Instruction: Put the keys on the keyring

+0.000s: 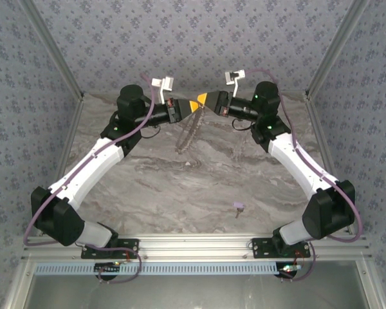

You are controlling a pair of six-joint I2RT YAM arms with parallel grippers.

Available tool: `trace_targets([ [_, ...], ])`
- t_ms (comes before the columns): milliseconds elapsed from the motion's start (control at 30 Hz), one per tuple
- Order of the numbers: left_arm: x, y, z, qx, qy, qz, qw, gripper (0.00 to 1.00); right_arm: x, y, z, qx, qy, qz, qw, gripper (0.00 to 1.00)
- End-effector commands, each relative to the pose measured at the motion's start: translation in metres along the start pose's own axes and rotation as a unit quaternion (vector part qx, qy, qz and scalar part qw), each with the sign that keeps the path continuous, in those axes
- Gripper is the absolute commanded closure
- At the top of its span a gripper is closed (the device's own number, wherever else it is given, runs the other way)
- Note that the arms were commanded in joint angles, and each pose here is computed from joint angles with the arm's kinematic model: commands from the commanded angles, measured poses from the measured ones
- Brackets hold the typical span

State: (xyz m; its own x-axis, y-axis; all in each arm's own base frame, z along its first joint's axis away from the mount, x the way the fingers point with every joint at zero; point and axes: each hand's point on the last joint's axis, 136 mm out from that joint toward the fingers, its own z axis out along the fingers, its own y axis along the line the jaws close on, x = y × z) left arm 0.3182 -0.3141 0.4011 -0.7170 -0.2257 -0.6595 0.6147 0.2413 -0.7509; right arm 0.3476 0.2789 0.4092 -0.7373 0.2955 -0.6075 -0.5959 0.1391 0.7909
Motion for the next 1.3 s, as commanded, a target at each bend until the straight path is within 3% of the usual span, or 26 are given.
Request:
trace_targets([
  [0,-0.012,-0.025,-0.009,0.013,-0.024,0.045,0.999,1.00,-0.029,-0.005,-0.028,0.008,-0.068,0.028,0.997,0.68],
  [267,-0.023,-0.029,-0.015,-0.001,-0.046,0.087,0.995,1.00,-0.018,0.013,-0.048,0.016,-0.095,0.030,0.995,0.65],
  [633,-0.040,-0.040,-0.014,0.000,-0.062,0.112,0.992,1.00,0.009,0.056,-0.009,-0.041,-0.077,0.017,0.996,0.64],
  [900,-0.041,-0.052,-0.015,0.022,-0.056,0.123,0.991,1.00,-0.005,0.041,-0.008,-0.028,-0.099,0.016,0.995,0.67],
  [1267,-0.036,-0.052,-0.014,0.033,-0.046,0.129,0.990,1.00,-0.016,0.058,-0.013,-0.042,-0.105,0.013,0.994,0.70],
])
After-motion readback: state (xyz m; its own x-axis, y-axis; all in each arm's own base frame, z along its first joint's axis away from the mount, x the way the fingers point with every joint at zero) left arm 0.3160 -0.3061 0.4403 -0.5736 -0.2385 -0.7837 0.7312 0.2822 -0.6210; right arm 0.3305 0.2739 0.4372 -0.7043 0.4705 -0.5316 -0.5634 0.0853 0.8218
